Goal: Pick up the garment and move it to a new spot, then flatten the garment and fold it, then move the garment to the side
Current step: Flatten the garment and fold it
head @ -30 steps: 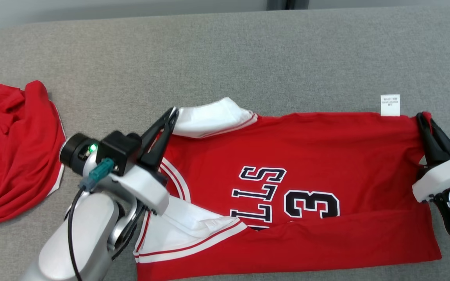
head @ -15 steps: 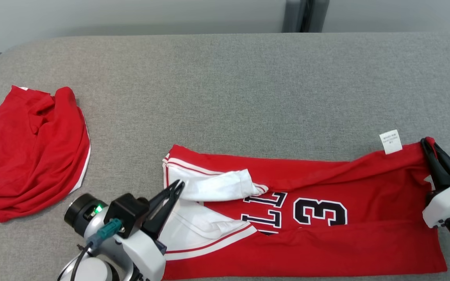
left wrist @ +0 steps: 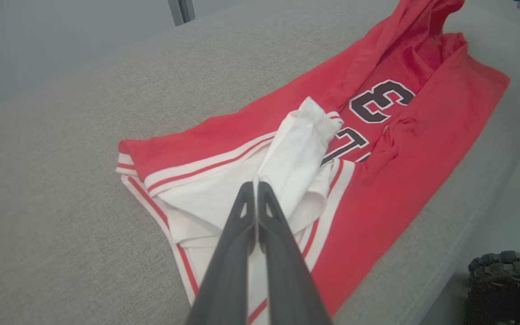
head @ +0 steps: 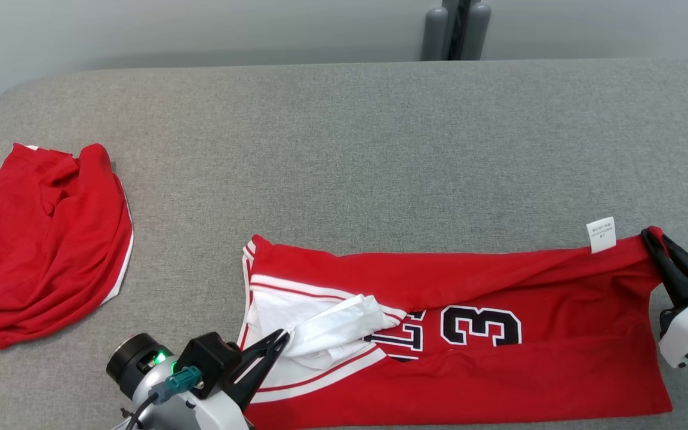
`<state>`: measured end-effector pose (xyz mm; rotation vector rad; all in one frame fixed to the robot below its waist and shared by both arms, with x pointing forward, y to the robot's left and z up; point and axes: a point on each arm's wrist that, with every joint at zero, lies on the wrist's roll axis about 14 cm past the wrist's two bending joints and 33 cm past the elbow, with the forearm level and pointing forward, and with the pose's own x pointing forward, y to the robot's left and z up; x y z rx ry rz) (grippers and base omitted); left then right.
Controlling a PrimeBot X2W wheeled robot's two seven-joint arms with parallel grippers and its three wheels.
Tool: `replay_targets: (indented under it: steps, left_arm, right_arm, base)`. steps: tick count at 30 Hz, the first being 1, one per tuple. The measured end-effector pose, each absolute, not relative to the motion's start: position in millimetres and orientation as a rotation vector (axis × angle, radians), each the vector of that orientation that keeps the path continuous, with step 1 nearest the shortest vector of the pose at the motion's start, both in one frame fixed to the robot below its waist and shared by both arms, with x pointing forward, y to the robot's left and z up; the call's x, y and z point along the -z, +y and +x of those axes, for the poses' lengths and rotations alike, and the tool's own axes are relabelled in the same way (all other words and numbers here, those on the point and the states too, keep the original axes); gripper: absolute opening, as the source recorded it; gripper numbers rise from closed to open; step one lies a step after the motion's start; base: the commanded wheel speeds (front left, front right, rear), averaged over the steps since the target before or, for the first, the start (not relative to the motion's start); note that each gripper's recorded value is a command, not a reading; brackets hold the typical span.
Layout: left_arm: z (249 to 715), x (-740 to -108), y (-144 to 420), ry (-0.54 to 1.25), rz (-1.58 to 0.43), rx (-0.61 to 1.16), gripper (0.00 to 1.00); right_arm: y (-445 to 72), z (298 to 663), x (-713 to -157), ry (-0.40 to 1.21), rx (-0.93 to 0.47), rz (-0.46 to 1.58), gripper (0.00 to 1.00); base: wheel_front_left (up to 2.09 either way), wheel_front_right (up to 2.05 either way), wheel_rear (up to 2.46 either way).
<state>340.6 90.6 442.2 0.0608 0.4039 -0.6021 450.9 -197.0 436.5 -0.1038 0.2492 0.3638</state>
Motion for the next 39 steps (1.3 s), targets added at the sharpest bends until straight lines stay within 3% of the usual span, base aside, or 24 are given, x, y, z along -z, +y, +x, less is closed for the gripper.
replay_targets:
  steps: [37, 38, 39]
  left_arm:
    - [318, -416, 103, 0.555, 0.178, 0.641, 0.00]
    - [317, -417, 103, 0.558, 0.175, 0.643, 0.00]
    - [316, -418, 103, 0.564, 0.173, 0.646, 0.00]
  right_arm:
    - [-202, 399, -432, 0.442, -0.481, -0.130, 0.00]
    - [-202, 396, -432, 0.455, -0.489, -0.132, 0.12]
    - [-202, 393, -429, 0.475, -0.494, -0.130, 0.53]
  base:
    - [0.00, 0.00, 0.00]
    - [0.00, 0.00, 0.00]
    - [0.00, 0.00, 0.00]
